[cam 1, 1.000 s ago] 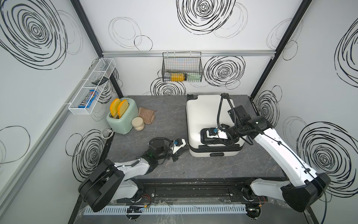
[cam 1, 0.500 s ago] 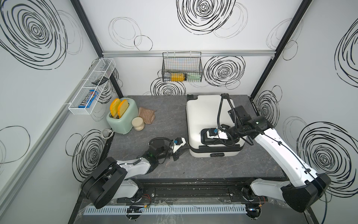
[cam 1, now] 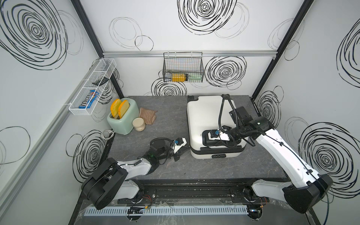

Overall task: Open the suitcase zippers
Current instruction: Unzip the zipper on the suitcase.

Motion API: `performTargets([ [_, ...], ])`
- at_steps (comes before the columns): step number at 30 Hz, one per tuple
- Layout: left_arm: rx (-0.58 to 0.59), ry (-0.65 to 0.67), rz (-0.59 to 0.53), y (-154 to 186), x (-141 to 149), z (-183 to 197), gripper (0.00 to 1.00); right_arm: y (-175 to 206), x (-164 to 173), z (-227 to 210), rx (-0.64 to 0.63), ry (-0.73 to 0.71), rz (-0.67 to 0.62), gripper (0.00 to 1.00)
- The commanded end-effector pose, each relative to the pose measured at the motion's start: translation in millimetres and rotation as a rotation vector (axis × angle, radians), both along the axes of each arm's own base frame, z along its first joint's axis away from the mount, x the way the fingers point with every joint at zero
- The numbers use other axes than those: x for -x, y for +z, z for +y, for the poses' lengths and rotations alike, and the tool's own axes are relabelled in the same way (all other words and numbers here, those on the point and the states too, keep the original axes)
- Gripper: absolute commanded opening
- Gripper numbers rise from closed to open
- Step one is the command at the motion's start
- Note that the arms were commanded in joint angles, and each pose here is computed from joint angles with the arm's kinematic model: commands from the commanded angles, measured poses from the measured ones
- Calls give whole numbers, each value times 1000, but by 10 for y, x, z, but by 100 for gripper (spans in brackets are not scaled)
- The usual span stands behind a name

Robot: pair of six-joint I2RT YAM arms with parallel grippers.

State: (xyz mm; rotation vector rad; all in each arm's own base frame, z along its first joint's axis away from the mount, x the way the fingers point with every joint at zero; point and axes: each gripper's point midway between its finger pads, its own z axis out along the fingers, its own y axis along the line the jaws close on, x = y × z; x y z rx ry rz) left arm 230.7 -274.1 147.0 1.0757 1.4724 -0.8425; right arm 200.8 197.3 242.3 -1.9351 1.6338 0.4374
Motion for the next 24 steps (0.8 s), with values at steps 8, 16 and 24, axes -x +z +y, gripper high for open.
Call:
performTargets([
  [8, 31, -69, -60, 218, 27, -67, 0, 847, -138, 251, -220, 108, -349, 0],
  [16, 40, -132, -36, 298, 180, -78, 0, 1014, -418, 354, -322, -110, -301, 0],
  [24, 71, -173, -7, 381, 315, -72, 0, 921, -794, 420, -290, -360, -269, 0],
])
